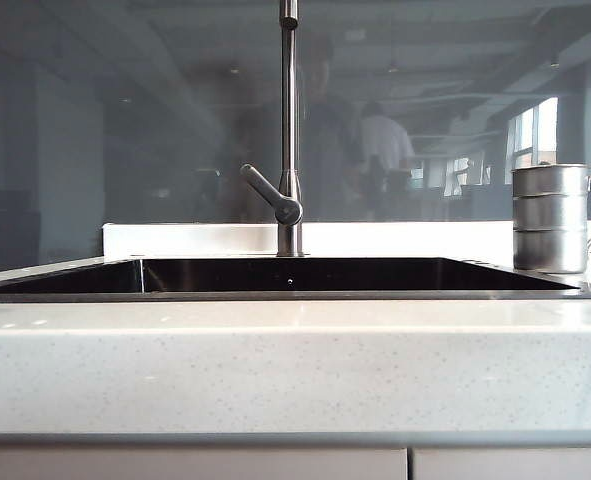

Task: Pick up the mug next to the sink, go to the faucet to get some water, pour the water into the sink, and finally put the mug back to its place.

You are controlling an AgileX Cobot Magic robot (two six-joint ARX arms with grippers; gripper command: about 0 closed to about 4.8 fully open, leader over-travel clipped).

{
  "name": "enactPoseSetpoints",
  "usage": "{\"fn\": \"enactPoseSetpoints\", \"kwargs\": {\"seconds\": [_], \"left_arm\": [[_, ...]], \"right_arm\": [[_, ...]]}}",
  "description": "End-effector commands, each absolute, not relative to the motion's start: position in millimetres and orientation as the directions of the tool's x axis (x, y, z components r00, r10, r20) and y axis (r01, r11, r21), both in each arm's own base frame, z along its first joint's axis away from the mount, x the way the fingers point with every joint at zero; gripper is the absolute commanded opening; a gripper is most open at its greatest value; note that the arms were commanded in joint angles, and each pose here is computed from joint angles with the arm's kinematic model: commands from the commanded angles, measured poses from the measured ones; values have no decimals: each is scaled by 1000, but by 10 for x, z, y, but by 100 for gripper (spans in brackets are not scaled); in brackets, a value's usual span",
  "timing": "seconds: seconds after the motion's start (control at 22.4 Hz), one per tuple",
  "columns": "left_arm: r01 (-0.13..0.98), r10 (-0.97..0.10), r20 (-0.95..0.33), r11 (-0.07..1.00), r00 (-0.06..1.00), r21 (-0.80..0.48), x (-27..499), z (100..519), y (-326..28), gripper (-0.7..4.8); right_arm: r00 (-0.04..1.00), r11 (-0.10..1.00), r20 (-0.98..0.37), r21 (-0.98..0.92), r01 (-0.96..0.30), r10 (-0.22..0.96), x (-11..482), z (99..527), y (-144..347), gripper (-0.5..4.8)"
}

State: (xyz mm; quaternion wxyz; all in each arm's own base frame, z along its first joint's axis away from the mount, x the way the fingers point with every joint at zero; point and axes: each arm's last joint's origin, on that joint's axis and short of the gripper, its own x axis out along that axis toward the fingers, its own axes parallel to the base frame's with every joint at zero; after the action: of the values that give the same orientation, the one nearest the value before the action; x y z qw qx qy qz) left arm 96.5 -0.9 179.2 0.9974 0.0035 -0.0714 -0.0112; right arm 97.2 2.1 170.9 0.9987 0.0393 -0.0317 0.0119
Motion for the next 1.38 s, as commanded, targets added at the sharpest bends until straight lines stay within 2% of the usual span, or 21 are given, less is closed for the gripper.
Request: {"fn": "enactPoseSetpoints", "kwargs": {"seconds": [0.04,0.4,0.53,0.62,0.76,0.85,0.94,0.98,1.07,1.16,1.38], "left_arm": [[24,-24,156,1000,987,7,961,1812,-8,-6],[24,-25,157,1000,987,7,961,1812,-8,-6],[25,-26,174,1000,984,3,958,1828,-8,-6],[33,-33,187,999,982,5,956,1841,-11,-6],[32,-32,187,999,982,4,956,1841,-10,-6],[34,-32,186,999,982,-11,956,1840,-10,-6],[39,-32,186,999,982,-35,956,1840,-10,-6],[40,-32,186,999,982,-35,956,1840,-11,-6],[39,-32,186,999,982,-35,956,1840,-10,-6],[39,-32,185,999,982,-35,956,1840,-10,-6],[39,-32,177,999,984,-35,958,1832,-11,-6]], "right_arm": [[997,997,75,75,-28,22,972,1710,22,-6],[996,995,85,93,-33,25,971,1720,23,-6],[975,972,221,224,-70,20,950,1856,21,-6],[943,969,332,229,-90,9,911,2019,17,-6],[940,976,334,217,-3,-71,913,2266,-6,-6],[960,992,264,109,66,-93,1041,2339,-13,-5],[977,994,192,57,88,-98,1264,2300,-31,30],[983,996,159,41,82,-87,1397,2246,-48,89],[988,995,118,16,98,-99,1611,2135,-96,144],[986,993,120,15,118,-119,1791,2029,-155,172],[991,996,96,-2,94,-94,2170,1757,-293,172]]}}
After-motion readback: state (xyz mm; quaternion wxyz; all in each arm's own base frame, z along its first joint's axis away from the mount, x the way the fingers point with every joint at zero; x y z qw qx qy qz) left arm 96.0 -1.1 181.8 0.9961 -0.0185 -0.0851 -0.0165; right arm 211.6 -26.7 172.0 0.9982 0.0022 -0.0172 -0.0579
